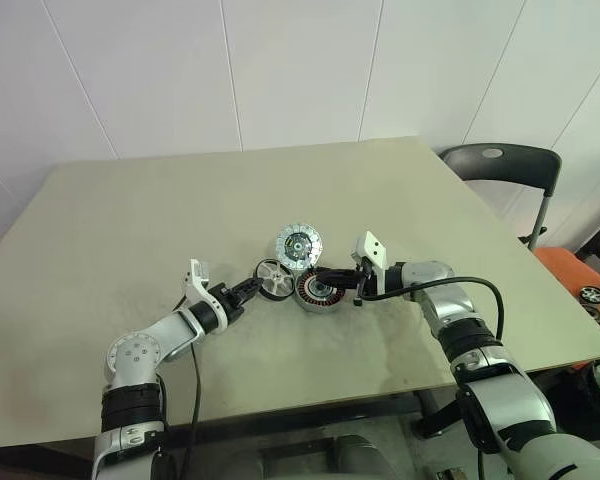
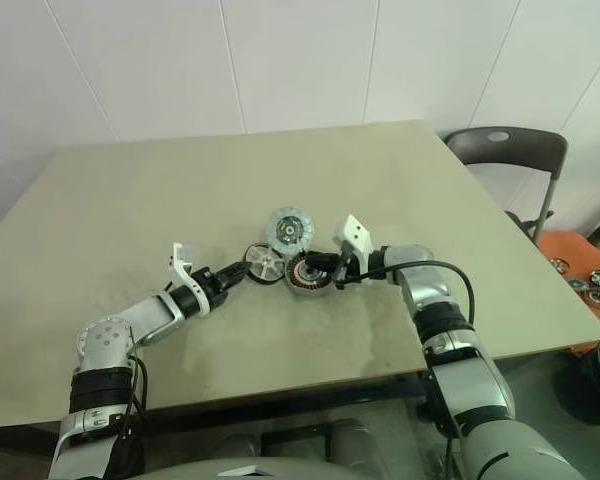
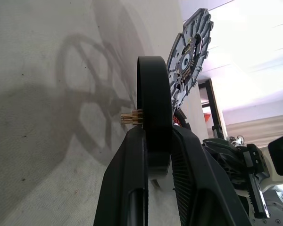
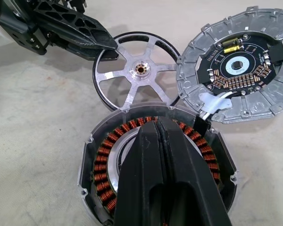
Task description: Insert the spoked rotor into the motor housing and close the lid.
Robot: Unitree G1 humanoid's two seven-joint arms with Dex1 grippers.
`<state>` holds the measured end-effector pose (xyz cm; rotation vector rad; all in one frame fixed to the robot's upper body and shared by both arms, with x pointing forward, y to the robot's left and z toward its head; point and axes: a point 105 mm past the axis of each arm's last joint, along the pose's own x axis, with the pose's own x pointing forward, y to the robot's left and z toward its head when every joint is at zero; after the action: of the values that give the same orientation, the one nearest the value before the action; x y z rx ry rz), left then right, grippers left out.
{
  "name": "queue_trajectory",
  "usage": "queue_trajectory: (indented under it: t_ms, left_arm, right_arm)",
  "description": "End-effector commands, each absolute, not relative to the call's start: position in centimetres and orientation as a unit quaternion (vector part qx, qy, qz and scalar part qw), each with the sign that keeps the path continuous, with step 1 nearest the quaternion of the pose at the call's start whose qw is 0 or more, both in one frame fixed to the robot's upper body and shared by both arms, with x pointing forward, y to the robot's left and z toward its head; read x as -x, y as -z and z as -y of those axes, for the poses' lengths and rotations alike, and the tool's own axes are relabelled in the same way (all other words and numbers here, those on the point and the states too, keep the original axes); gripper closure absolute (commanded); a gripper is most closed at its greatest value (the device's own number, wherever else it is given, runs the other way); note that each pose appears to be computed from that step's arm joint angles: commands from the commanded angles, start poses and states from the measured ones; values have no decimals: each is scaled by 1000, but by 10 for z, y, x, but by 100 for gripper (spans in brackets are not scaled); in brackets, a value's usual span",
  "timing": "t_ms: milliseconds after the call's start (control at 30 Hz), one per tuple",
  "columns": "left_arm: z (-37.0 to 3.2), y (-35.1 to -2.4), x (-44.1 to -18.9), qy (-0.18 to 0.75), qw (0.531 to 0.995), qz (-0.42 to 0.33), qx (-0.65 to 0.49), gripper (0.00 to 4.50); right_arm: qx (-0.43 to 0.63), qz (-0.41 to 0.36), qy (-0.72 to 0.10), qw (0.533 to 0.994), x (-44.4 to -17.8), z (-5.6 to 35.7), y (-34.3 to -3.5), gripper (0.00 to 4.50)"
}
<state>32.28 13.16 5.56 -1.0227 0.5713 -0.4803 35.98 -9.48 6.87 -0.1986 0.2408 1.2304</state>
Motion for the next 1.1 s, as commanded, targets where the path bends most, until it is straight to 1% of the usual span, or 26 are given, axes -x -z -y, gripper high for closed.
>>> queue_trajectory:
  t_ms: [33,200,500,667,800,900,1000,1100]
  left_arm:
    - [-136,-74,-322,259,802,-243,480,410]
    - [-143,-92,-312,301,784,-211,500,410]
    - [-149,-85,-306,290,783,-216,506,410]
    - [-148,-87,-303,299,778,-213,510,410]
    - [-133,-92,-292,339,753,-226,516,410]
    - [-125,-92,-286,356,742,-236,517,410]
    - [-122,-96,-287,364,738,-235,517,410]
    - [-120,-98,-293,368,737,-233,517,410]
  right_arm:
    - [104,-82,-575,807,-367,92,-86,450]
    - [87,-72,-582,805,-366,91,-93,450]
    - [42,-34,-576,816,-375,87,-120,450]
    - [18,-38,-580,814,-375,94,-130,450]
    - [63,-73,-628,772,-351,107,-121,450]
    - [89,-92,-643,755,-339,116,-114,450]
    - [125,-90,-648,746,-333,123,-114,450]
    - [127,-78,-655,741,-328,125,-125,450]
